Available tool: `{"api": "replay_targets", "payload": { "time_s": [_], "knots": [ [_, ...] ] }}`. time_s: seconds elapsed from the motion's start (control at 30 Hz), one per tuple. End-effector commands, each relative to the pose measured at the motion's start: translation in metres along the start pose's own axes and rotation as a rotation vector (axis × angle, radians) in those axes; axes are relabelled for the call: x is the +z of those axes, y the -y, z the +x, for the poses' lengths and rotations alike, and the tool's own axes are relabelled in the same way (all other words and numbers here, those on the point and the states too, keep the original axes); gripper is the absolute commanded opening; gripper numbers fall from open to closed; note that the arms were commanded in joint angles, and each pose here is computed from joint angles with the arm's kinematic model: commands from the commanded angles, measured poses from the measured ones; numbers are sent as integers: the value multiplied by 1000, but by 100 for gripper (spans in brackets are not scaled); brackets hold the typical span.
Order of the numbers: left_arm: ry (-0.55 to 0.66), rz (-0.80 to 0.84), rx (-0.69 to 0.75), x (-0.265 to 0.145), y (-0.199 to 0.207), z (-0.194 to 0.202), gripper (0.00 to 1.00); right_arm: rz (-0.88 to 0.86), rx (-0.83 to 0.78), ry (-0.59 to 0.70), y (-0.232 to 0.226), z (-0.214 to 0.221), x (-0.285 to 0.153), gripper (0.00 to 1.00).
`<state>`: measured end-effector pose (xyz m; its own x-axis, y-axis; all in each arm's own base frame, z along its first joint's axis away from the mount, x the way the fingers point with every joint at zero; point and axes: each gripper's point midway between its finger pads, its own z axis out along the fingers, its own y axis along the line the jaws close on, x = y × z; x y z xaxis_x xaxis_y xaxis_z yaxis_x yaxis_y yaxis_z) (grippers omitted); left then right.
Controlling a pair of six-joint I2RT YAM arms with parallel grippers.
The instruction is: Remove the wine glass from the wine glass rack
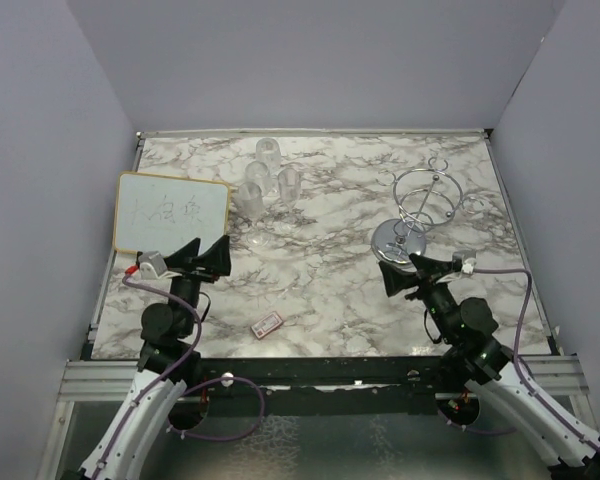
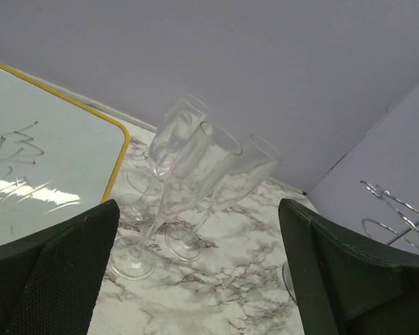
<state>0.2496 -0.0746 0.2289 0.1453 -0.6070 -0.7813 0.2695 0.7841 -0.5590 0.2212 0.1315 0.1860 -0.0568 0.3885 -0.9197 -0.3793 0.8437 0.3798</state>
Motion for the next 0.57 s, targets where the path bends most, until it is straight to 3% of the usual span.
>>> {"api": "replay_targets", "payload": {
  "time_s": [0.0, 0.53],
  "knots": [
    [71, 19, -72, -6, 1, -9, 99, -29, 49, 76, -3, -8, -2, 100],
    [27, -12, -68, -9, -7, 2, 99, 36, 124, 92, 11, 3, -3, 100]
  ]
}}
